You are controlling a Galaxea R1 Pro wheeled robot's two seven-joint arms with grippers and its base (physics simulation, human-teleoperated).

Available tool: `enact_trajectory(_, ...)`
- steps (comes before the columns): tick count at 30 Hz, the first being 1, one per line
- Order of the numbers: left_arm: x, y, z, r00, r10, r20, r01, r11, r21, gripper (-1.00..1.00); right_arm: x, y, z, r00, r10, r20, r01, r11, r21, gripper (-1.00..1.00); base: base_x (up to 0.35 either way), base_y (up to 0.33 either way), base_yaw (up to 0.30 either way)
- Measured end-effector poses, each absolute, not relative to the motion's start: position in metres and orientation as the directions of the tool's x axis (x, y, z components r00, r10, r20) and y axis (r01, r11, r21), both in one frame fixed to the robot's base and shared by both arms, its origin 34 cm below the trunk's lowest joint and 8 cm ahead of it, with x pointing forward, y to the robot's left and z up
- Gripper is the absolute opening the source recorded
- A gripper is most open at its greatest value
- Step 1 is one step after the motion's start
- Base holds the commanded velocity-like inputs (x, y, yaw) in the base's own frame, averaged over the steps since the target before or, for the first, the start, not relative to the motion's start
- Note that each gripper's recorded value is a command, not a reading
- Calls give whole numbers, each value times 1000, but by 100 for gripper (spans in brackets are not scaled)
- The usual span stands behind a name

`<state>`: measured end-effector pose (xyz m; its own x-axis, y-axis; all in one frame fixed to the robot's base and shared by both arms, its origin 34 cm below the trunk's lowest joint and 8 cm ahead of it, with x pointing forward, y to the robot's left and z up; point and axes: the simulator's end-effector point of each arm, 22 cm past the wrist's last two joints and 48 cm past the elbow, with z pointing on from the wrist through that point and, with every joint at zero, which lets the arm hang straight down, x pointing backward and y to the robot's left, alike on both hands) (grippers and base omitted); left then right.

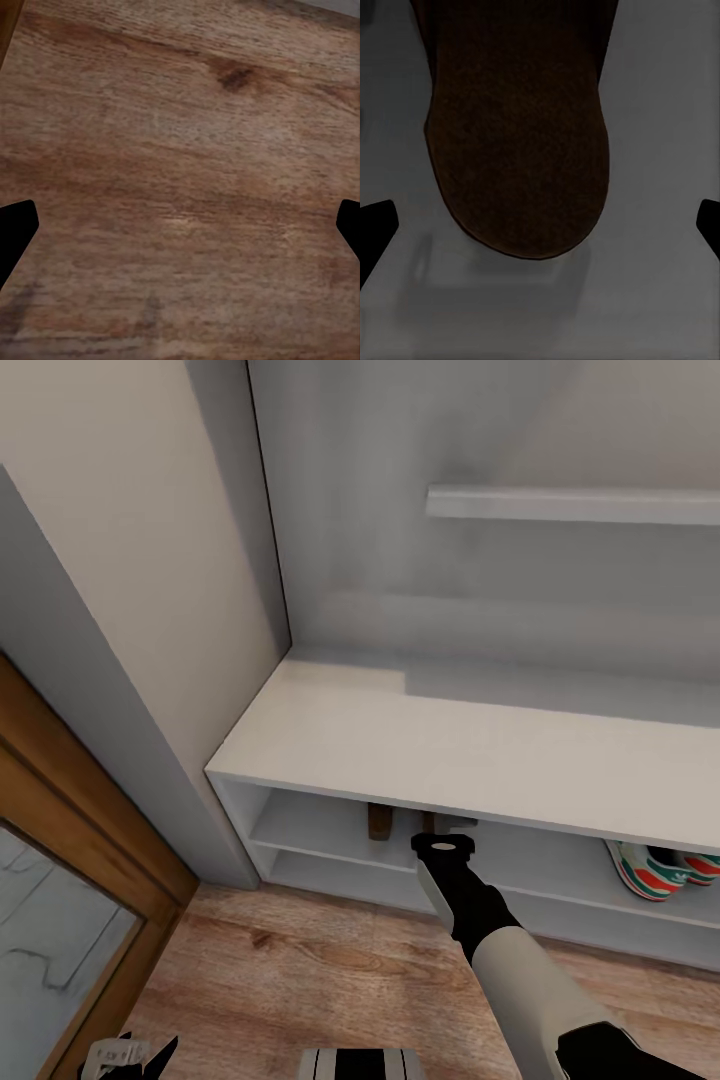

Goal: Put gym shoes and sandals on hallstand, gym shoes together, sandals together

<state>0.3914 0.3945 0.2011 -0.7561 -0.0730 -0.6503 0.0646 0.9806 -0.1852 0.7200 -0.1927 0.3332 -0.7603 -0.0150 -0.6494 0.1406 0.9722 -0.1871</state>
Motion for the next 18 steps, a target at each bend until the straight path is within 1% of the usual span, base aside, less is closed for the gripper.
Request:
enact_trajectory(5, 391, 394, 201, -756, -73, -650, 65, 981, -185, 100, 720, -193, 333, -760, -16, -649, 140, 972, -187, 100, -24, 0, 0)
enact_trajectory(7, 391, 394, 201, -756, -73, -650, 65, 981, -185, 100, 720, -193, 333, -760, -15, -649, 140, 972, -187, 100, -151, 0, 0)
enact_trajectory(11, 391, 395, 201, -756, -73, -650, 64, 981, -185, 100, 720, -193, 333, -761, -15, -649, 140, 972, -187, 100, -233, 0, 0)
enact_trajectory(18, 391, 394, 201, -757, -73, -650, 65, 981, -185, 100, 720, -193, 333, -760, -15, -649, 141, 972, -187, 100, -298, 0, 0)
